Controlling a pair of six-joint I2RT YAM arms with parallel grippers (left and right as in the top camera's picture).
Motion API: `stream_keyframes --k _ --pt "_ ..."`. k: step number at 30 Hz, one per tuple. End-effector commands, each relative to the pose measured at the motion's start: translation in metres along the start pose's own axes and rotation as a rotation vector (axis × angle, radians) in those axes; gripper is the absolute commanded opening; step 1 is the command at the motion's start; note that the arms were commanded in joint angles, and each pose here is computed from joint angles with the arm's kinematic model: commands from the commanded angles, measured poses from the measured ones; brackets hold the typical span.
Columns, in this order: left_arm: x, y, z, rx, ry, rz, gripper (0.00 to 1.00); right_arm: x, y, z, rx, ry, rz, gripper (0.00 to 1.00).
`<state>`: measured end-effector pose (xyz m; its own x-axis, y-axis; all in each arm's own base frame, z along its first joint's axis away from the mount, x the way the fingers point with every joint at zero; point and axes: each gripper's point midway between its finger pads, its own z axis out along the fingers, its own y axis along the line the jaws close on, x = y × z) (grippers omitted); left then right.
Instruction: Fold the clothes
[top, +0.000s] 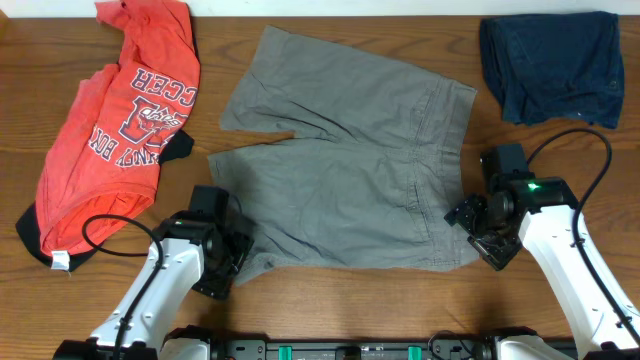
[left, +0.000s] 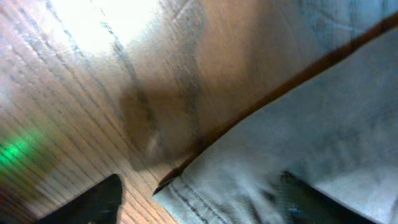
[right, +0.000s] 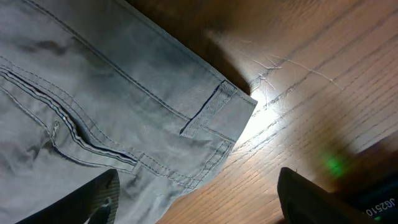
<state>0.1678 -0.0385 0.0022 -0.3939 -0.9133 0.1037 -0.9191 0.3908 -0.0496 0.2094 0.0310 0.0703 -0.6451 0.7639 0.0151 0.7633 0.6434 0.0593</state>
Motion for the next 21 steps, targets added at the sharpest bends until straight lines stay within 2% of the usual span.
stream_keyframes --k 1,3,6,9,12,13,14,16,17,19,21 --pt "-0.005 0.001 0.003 -0.011 -0.022 -0.013 0.63 0.002 -0.001 0.002 0.006 -0.001 0.004 0.77" --pt "-0.006 -0.001 0.005 -0.008 -0.023 -0.012 0.46 0.002 -0.001 0.002 0.007 0.0 0.004 0.75" --pt "-0.006 -0.001 0.007 -0.016 -0.02 -0.013 0.27 0.003 0.0 0.002 0.007 0.0 -0.007 0.72" --pt "-0.005 -0.001 0.008 -0.017 -0.016 -0.013 0.14 0.006 0.002 0.002 0.007 0.001 -0.023 0.7" --pt "-0.005 -0.001 0.008 -0.017 -0.015 -0.008 0.13 0.007 0.004 0.002 0.001 -0.002 -0.035 0.7" --pt "-0.005 -0.002 0.007 -0.013 -0.011 0.002 0.14 0.007 0.005 0.002 -0.001 -0.003 -0.037 0.7" --pt "-0.005 -0.004 0.006 -0.007 -0.007 0.018 0.25 0.007 0.006 0.002 -0.003 -0.004 -0.039 0.71" --pt "-0.007 -0.01 0.002 0.013 -0.005 0.067 0.56 0.007 0.007 0.002 -0.006 -0.007 -0.041 0.73" --pt "-0.009 -0.013 0.0 0.021 -0.009 0.088 0.66 0.007 0.008 0.002 -0.01 -0.009 -0.041 0.75" --pt "-0.014 -0.019 -0.004 0.042 -0.018 0.121 0.75 0.004 0.011 0.002 -0.024 -0.018 -0.046 0.76" --pt "-0.011 -0.025 -0.007 0.071 0.012 0.17 0.78 0.002 0.015 0.002 -0.038 -0.027 -0.057 0.77"
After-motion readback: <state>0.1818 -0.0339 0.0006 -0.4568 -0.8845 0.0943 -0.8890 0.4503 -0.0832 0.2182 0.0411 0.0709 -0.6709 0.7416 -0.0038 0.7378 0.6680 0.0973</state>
